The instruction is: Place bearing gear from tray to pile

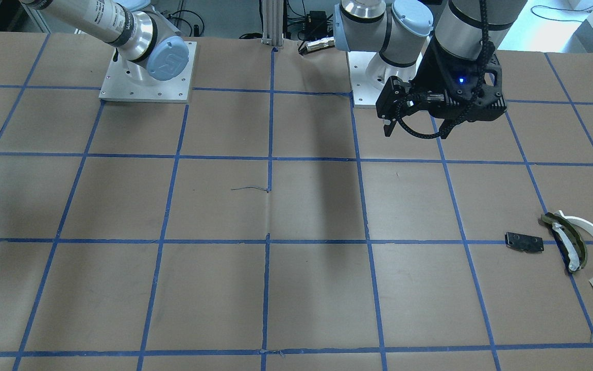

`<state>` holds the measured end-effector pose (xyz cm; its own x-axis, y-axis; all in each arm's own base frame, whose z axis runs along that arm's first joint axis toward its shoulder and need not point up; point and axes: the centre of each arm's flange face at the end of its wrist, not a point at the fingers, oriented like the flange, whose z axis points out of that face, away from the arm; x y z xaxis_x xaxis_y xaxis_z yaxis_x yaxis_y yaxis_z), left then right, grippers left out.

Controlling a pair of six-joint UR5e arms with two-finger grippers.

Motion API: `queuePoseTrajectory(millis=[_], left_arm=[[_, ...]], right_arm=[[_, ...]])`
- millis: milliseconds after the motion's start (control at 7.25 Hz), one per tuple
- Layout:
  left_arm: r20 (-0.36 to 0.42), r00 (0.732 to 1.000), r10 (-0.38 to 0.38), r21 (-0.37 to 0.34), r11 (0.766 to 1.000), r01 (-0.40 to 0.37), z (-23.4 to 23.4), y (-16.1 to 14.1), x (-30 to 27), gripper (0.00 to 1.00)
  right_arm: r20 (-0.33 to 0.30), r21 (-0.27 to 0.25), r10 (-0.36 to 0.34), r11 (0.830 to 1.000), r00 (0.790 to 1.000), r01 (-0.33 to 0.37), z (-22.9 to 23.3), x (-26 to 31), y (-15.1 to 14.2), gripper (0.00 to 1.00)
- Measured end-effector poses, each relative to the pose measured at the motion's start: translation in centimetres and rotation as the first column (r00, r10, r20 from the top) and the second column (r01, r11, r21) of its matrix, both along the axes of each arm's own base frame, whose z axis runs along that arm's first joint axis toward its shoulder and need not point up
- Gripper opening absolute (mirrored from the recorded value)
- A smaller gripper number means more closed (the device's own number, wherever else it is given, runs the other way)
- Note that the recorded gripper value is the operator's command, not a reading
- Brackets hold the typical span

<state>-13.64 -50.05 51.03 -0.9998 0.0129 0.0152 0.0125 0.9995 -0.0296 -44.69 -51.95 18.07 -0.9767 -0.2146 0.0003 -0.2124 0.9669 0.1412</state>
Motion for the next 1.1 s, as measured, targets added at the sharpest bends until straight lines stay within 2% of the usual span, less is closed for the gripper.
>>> queuePoseTrajectory(millis=[552,690,966,1103], left_arm=[[-0.001,1.0,0.005,-0.001,1.0,-0.005,-0.2,0.0,0.0,1.0],[-0.001,1.0,0.002,-0.002,1.0,-0.002,-0.2,0.0,0.0,1.0],[0.0,1.0,0.001,-0.004,1.0,-0.001,-0.1,0.0,0.1,1.0],[0.0,1.0,0.002,-0.005,1.0,-0.002,0.0,0.0,0.1,1.0]], right_arm=[[0.003,0.017,0.026,1.0,1.0,-0.027,-0.6,-0.4,0.7,0.04],[0.004,0.017,0.025,1.0,1.0,-0.025,-0.6,-0.5,0.7,0.0],[-0.009,0.009,0.018,1.0,1.0,-0.018,0.4,-0.7,0.5,0.0],[-0.026,-0.006,0.006,1.0,1.0,-0.006,2.5,-0.3,0.4,0.01]])
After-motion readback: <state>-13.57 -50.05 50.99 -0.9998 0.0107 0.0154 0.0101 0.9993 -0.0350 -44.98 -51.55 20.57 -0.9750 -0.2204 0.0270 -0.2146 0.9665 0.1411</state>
